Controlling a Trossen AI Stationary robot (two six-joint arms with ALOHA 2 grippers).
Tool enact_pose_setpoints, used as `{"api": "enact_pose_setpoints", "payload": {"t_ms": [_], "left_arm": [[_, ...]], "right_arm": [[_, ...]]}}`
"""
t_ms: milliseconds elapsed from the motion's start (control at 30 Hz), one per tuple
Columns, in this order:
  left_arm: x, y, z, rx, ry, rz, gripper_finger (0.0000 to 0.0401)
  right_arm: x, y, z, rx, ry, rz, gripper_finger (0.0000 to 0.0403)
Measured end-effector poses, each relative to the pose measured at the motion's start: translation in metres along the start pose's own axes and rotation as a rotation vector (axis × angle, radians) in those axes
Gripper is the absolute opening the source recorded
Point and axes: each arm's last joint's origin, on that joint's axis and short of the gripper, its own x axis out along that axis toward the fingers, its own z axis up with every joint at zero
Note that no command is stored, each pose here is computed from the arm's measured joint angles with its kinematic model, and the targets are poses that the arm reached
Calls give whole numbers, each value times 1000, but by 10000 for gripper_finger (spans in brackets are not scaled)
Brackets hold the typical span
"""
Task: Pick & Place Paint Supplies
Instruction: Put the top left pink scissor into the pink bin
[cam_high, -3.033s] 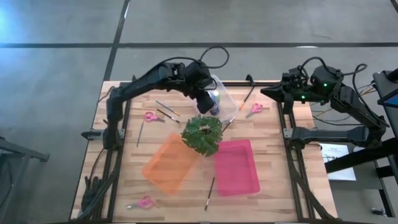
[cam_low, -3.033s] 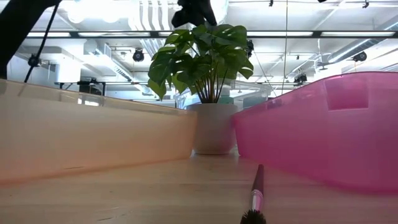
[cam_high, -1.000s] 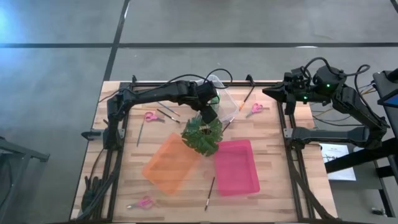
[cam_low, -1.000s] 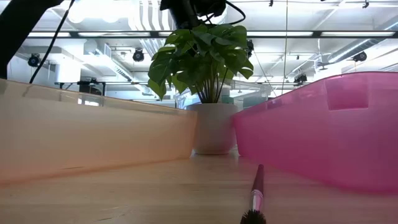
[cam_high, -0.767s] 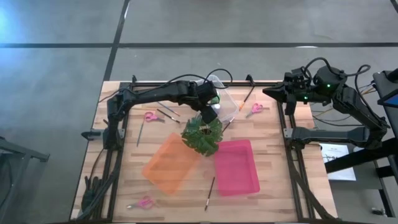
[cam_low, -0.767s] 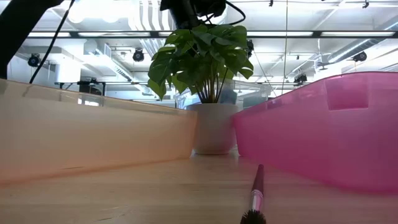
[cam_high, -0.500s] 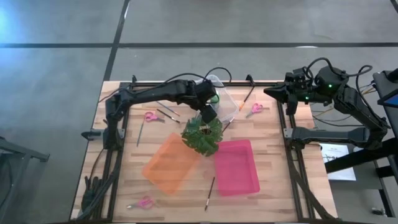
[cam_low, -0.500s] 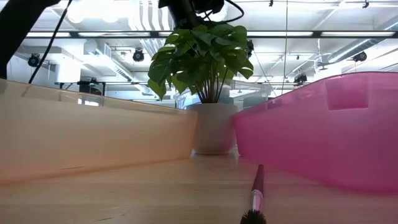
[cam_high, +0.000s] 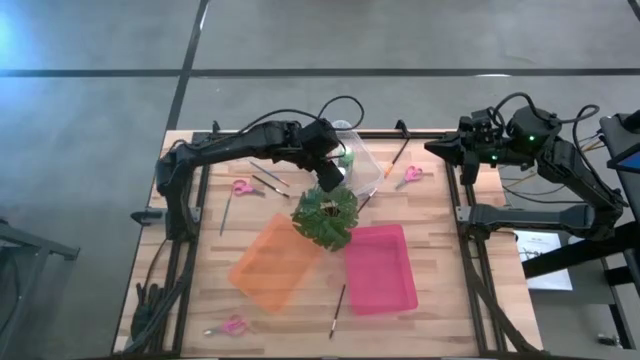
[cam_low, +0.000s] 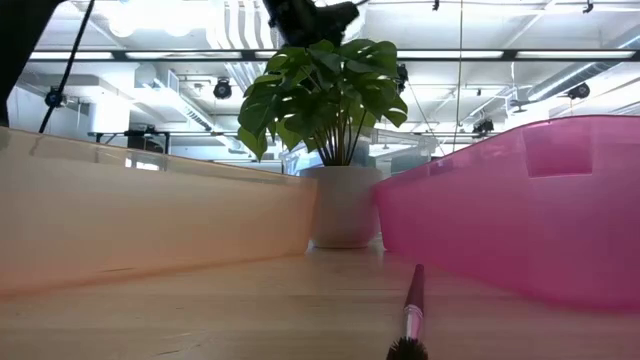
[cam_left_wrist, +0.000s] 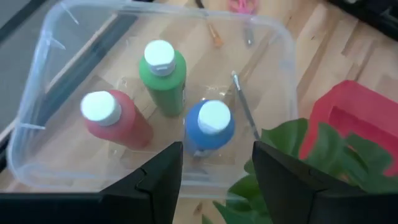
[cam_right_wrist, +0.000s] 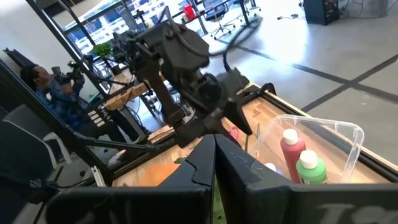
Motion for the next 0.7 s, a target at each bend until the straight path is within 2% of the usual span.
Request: {"api": "enact_pose_setpoints", "payload": {"t_ms": [267,500,700], "left_arm": [[-49,7,-5,50,-39,-26,204],[-91,20,-29,67,74,18,204],[-107,30,-51,116,257,82,205]], "right_arm": [[0,0,0,-18,0,8,8],[-5,3,3,-53,-42,28,8],[-4,4,3,-20,-27,71,9]]}}
